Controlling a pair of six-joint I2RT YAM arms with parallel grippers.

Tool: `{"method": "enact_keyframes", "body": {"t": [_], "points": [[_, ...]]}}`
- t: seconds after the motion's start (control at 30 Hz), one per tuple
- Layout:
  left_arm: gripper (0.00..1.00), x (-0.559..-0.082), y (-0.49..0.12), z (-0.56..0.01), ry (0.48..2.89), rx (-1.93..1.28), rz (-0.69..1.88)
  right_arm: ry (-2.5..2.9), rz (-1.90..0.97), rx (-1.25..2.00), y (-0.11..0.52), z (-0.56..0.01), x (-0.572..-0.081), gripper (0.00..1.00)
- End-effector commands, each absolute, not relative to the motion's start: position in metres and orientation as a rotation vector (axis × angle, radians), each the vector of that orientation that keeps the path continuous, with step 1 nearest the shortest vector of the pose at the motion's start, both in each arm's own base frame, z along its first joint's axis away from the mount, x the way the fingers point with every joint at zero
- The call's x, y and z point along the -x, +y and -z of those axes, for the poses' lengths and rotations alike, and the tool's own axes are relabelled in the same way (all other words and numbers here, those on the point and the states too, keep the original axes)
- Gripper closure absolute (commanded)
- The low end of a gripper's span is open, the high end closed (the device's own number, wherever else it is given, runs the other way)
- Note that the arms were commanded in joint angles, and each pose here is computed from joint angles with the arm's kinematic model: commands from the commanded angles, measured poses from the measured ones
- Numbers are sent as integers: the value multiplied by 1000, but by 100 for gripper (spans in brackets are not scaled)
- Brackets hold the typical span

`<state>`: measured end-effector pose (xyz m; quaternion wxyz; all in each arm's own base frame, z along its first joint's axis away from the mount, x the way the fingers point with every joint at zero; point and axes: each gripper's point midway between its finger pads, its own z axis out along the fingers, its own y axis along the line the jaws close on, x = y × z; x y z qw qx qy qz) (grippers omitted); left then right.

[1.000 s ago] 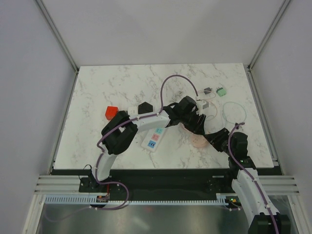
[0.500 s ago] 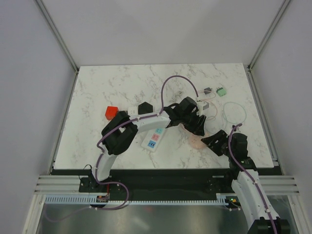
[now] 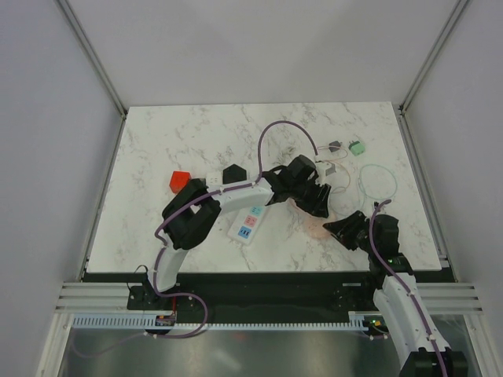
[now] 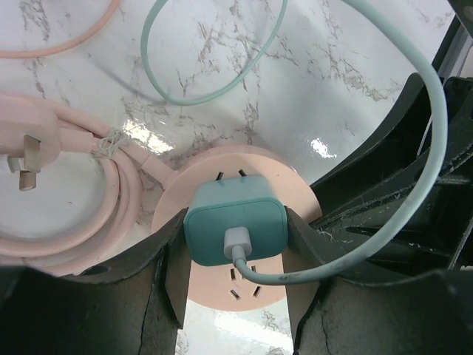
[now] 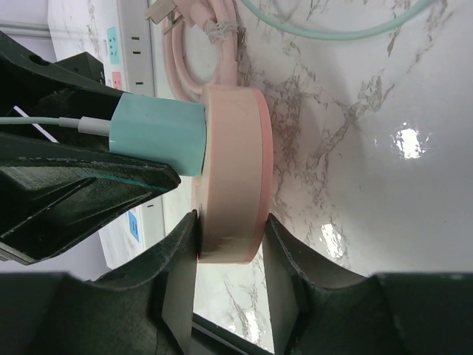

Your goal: Pull the plug off the socket

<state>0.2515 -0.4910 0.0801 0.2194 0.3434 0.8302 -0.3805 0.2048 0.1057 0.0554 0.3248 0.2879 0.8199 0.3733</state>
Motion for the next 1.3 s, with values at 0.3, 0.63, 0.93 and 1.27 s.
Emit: {"method": "enact_keyframes", "body": {"t": [0.3, 0.63, 0.93, 1.27], "points": [[98, -236, -508, -151, 2007, -1011, 987, 2246, -850, -784, 95, -27, -192, 100], [98, -217, -523, -229, 1941, -871, 1479, 2268, -712, -793, 79, -31, -191, 100], [98, -214, -516, -259, 1781, -836, 1497, 2261, -714, -796, 79, -32, -191, 100], [98, -219, -493, -249, 1805, -844, 1304, 2270, -679, -831, 74, -29, -193, 100]]}}
